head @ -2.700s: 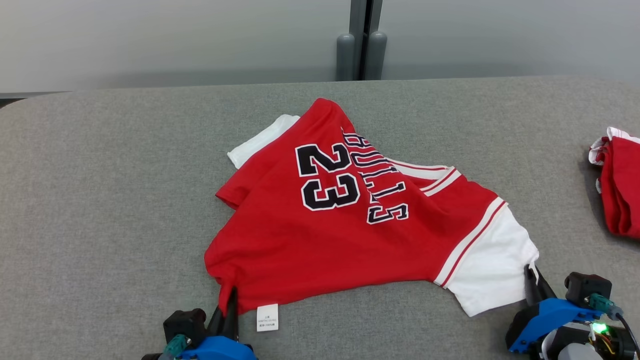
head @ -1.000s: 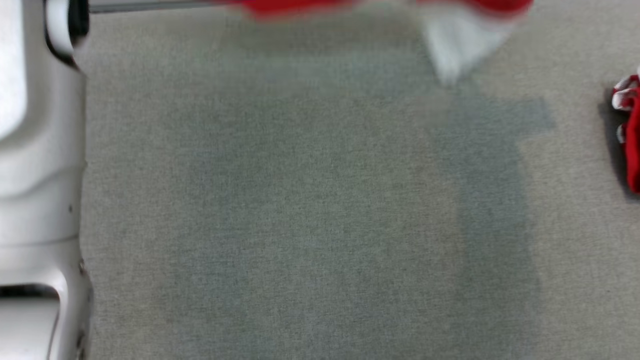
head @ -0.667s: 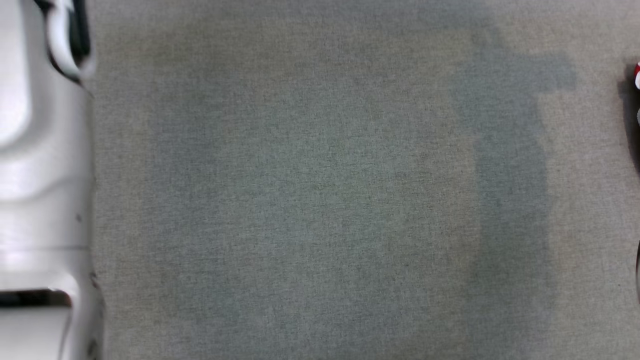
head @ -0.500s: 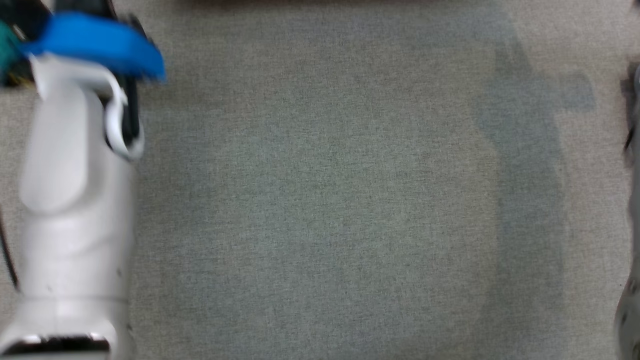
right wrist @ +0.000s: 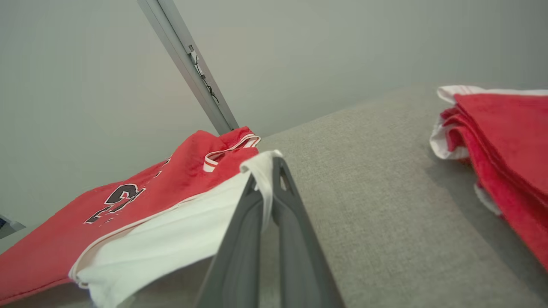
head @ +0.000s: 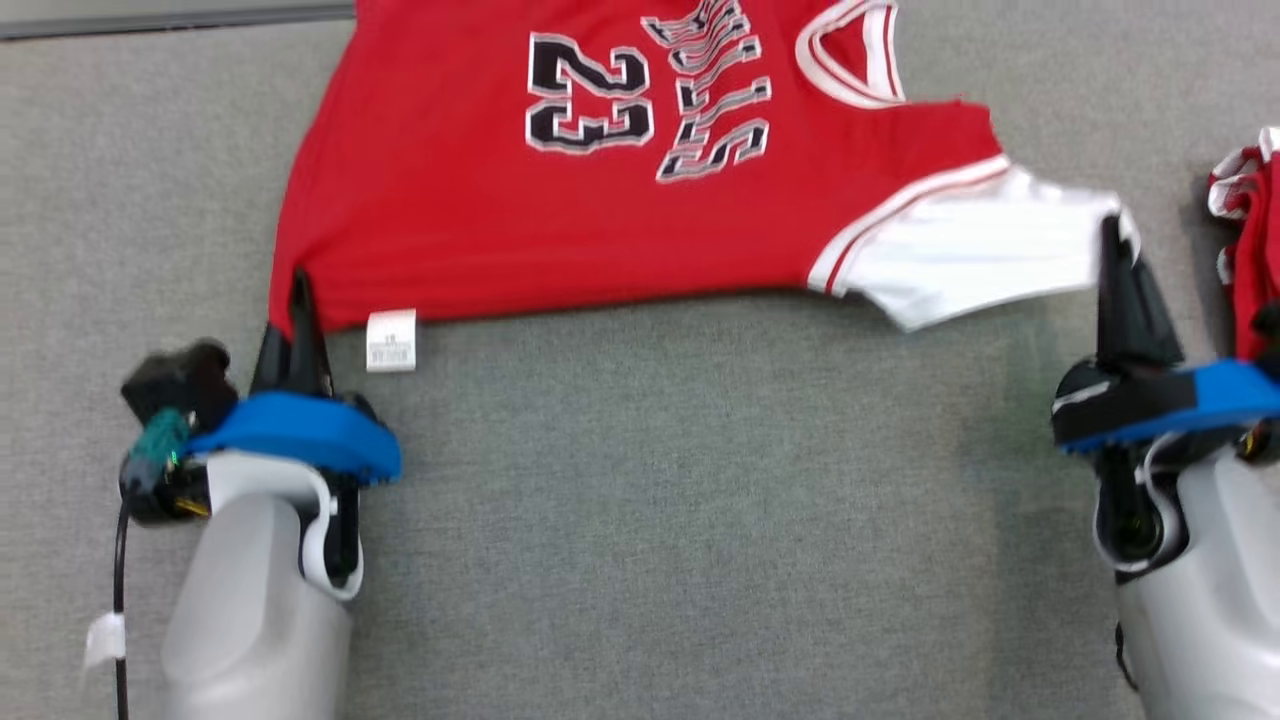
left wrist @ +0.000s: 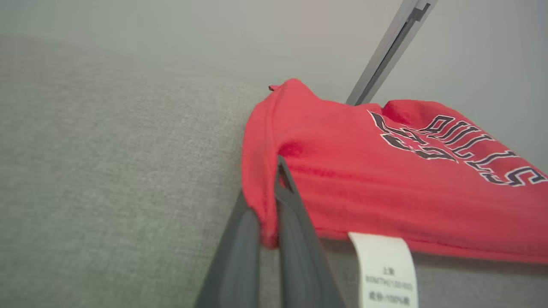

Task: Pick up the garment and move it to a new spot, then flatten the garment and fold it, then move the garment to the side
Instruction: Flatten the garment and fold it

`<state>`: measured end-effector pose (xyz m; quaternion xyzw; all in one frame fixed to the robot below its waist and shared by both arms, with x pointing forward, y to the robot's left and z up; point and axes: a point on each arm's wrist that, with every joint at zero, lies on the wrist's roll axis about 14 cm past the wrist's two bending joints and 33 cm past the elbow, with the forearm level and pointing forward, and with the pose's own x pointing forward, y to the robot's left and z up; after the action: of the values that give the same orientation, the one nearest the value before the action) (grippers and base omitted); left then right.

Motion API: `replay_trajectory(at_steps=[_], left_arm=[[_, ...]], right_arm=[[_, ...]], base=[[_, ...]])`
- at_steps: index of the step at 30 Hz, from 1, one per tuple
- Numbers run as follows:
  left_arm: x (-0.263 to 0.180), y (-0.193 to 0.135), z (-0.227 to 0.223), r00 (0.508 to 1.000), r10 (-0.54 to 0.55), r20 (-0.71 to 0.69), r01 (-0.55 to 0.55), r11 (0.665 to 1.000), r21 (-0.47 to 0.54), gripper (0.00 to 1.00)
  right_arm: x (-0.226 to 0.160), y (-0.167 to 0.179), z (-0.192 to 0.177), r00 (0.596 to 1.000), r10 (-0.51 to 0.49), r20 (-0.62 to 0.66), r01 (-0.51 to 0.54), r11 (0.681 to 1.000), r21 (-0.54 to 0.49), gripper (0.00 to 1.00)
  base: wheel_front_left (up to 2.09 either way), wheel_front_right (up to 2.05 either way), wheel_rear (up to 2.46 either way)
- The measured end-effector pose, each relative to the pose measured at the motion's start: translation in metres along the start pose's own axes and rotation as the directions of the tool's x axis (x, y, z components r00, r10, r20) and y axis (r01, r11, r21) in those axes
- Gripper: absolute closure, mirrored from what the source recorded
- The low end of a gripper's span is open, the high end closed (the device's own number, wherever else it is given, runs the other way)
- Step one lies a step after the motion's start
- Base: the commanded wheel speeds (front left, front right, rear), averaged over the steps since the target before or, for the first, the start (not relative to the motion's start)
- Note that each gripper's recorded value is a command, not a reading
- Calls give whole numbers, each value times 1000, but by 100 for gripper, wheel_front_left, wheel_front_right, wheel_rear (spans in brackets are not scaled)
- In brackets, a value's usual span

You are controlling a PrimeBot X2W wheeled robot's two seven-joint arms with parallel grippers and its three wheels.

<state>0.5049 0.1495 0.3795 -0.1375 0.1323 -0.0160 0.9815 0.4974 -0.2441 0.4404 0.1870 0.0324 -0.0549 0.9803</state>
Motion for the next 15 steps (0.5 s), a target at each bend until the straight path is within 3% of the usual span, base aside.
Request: replay_trajectory(at_steps=[15], left_arm=[[-78, 10, -12, 999, 44, -26, -46, 996, -79, 100]], right_arm=[[-85, -3, -31, 994, -30, -104, 37, 997, 66, 100]], base=[[0, 0, 0]])
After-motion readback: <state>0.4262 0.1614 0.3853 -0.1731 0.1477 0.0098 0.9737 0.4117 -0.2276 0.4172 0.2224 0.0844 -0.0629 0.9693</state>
